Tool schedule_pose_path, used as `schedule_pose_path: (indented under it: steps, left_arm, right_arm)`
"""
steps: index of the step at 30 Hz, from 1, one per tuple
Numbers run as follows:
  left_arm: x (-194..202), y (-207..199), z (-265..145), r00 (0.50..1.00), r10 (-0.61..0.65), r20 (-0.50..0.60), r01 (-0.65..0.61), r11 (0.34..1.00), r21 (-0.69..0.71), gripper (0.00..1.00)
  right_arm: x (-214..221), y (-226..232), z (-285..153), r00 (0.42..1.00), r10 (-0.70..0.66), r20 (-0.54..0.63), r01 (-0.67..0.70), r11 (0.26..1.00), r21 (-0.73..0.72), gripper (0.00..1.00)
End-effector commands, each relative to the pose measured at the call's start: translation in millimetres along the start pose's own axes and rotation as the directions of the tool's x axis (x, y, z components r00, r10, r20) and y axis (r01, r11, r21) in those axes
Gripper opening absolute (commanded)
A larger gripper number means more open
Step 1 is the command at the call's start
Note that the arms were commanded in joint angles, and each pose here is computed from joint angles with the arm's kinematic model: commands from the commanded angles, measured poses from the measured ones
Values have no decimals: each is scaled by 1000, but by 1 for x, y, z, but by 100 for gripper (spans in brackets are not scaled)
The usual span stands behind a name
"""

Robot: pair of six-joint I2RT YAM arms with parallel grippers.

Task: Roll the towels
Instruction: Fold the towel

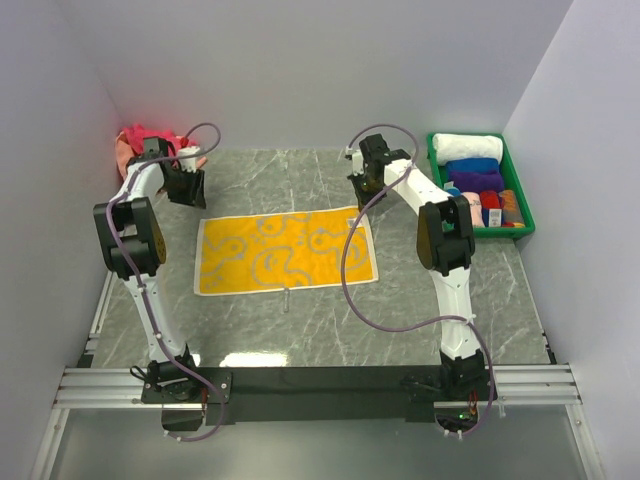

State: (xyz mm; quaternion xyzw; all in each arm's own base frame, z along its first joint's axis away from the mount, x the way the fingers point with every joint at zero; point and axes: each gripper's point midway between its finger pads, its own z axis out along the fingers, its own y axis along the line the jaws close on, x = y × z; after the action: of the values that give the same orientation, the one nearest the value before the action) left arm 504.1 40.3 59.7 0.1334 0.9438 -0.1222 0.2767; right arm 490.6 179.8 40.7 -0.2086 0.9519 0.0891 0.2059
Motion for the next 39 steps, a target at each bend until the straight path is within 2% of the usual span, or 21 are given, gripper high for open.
schedule_pose_path:
  steps: [1,4,8,19,27,28,29,30,39]
  left_arm:
    - [9,-4,-8,999,17,-40,-18,1000,-23,50]
    - [17,-2,-5,998,9,-65,-11,999,-30,49]
    - [27,-5,1,995,12,-95,-15,999,-30,42]
    - [48,-14,14,989,2,-151,-3,1000,-6,38]
    - [52,-14,18,986,-5,-169,4,1000,-2,13]
    - [51,-16,18,986,3,-166,-1,1000,16,10]
    - [52,-18,18,986,7,-165,-3,1000,25,2]
    - [49,-17,17,988,9,-153,-5,1000,26,0]
    - [-15,-13,-20,999,31,22,-32,997,66,0]
  right_arm:
    - [-13,0,-23,999,-12,47,13,1000,-3,0]
    - [-13,-1,-23,999,-14,45,14,1000,-1,0]
    - [-13,0,-24,999,-12,45,12,1000,-3,0]
    - [-8,-1,-22,999,-8,36,8,1000,-2,0]
    - [-9,-2,-21,999,-13,38,13,1000,6,0]
    - [-9,-2,-19,999,-12,35,12,1000,5,0]
    - [-9,-3,-20,999,-11,37,11,1000,8,0]
    - [-9,-4,-20,999,-12,38,11,1000,12,0]
    - [-34,-15,-44,993,-80,92,73,994,76,0]
